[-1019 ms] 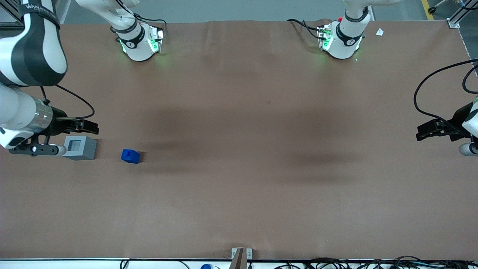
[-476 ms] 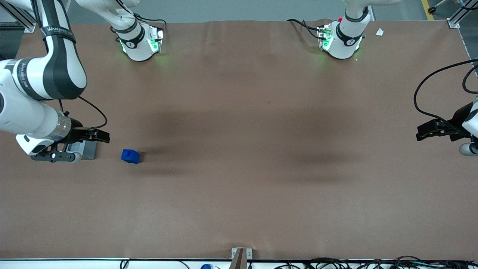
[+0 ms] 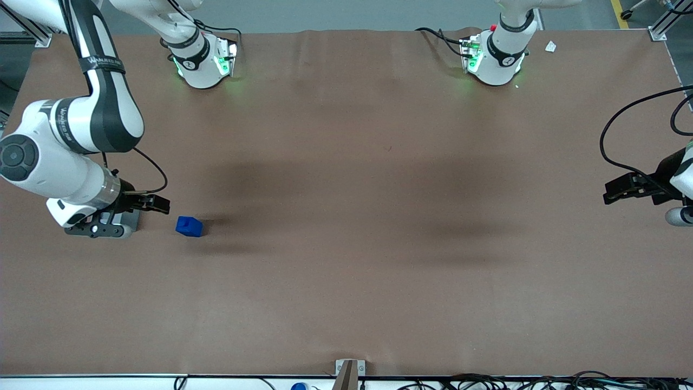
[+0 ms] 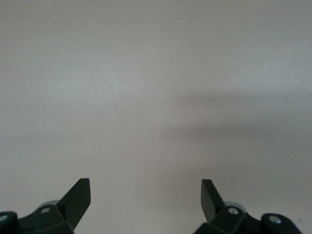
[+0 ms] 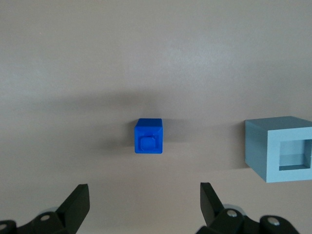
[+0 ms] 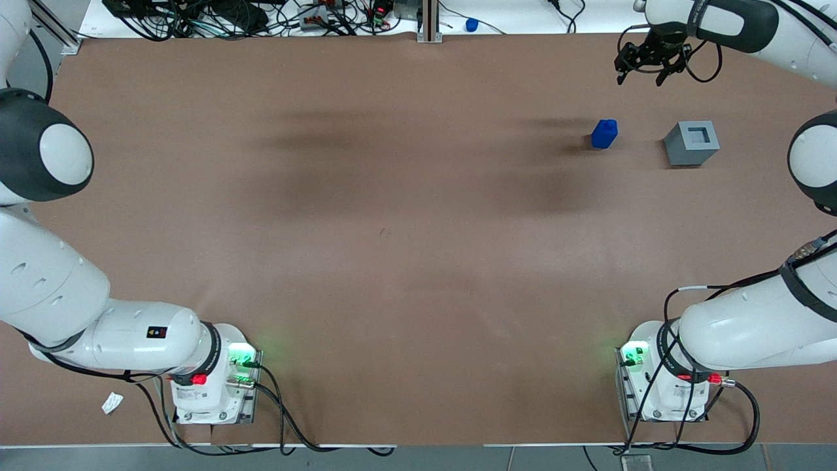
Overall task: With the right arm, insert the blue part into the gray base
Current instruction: 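Lower the right gripper and close it on the blue block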
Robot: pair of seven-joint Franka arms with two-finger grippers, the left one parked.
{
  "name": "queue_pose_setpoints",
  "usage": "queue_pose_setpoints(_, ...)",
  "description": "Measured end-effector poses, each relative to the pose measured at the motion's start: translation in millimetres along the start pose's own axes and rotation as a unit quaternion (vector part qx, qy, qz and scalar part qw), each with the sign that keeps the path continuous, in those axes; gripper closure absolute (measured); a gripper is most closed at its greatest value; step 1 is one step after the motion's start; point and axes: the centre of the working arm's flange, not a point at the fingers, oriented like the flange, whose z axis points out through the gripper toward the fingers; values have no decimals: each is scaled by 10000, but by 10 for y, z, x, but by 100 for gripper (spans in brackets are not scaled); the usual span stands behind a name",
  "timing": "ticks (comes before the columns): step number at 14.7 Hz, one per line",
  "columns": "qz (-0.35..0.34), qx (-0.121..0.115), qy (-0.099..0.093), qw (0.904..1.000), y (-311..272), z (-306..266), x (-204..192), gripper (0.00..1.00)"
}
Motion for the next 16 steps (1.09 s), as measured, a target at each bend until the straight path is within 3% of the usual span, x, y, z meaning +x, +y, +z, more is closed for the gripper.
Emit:
queue_pose_setpoints(3,7,-4,-41,10000,2,249,38,0)
queue_pose_setpoints(8,42,20,178,9998,9,856,71,0)
queue_pose_setpoints(16,249,39,312,9992,-201,1330,67,0)
